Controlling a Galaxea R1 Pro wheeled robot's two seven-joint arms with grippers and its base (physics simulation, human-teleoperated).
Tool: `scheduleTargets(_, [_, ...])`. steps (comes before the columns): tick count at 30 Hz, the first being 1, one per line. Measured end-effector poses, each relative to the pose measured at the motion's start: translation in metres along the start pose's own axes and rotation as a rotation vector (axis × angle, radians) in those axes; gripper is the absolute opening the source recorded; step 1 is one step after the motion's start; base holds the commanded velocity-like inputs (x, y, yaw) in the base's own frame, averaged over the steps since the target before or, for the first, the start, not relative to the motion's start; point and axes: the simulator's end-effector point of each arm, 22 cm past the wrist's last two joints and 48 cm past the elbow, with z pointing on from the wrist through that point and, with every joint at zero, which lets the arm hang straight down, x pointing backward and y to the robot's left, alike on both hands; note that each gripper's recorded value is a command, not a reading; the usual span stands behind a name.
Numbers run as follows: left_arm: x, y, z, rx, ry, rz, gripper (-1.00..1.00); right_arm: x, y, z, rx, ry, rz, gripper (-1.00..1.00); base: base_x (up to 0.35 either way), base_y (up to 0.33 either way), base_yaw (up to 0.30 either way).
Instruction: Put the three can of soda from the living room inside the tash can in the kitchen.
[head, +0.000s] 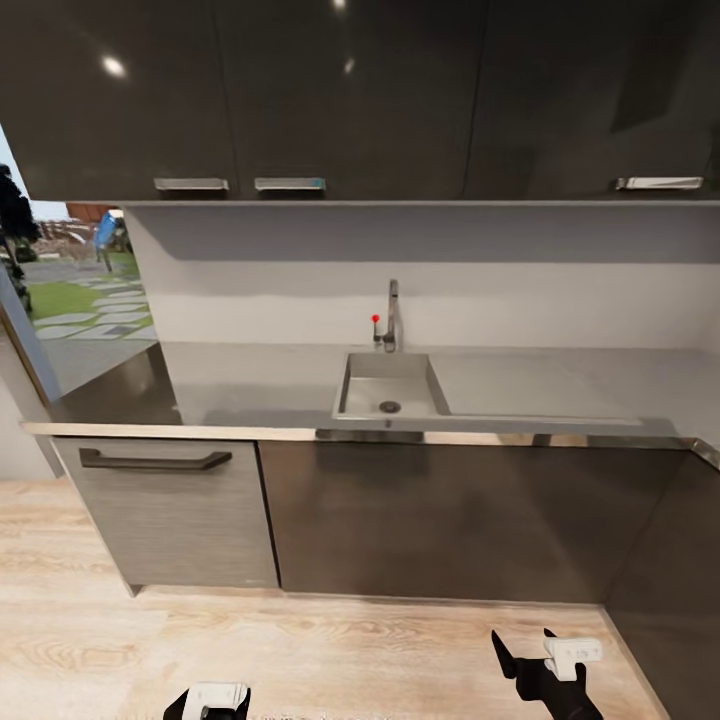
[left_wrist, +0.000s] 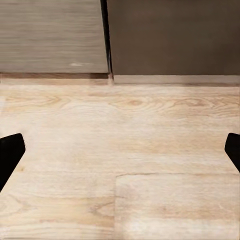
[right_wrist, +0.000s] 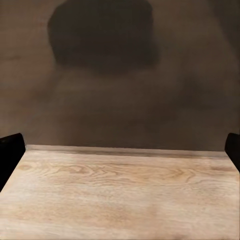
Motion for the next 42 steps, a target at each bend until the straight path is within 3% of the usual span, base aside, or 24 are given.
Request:
scheduleTargets(15, [0.0080, -0.0002, 0.0011, 0.001, 0.019, 0.000, 1.00, 0.0074, 0.0003, 0.0009, -0.001, 0.016, 0.000, 1.00, 0.000, 0.000, 0.165])
scheduleTargets(42, [0.0097, 0.0000, 0.0012, -0.001, 0.023, 0.000, 1.00, 0.0091, -0.0001, 0.0010, 0.001, 0.020, 0.001, 1.00, 0.000, 0.000, 0.243])
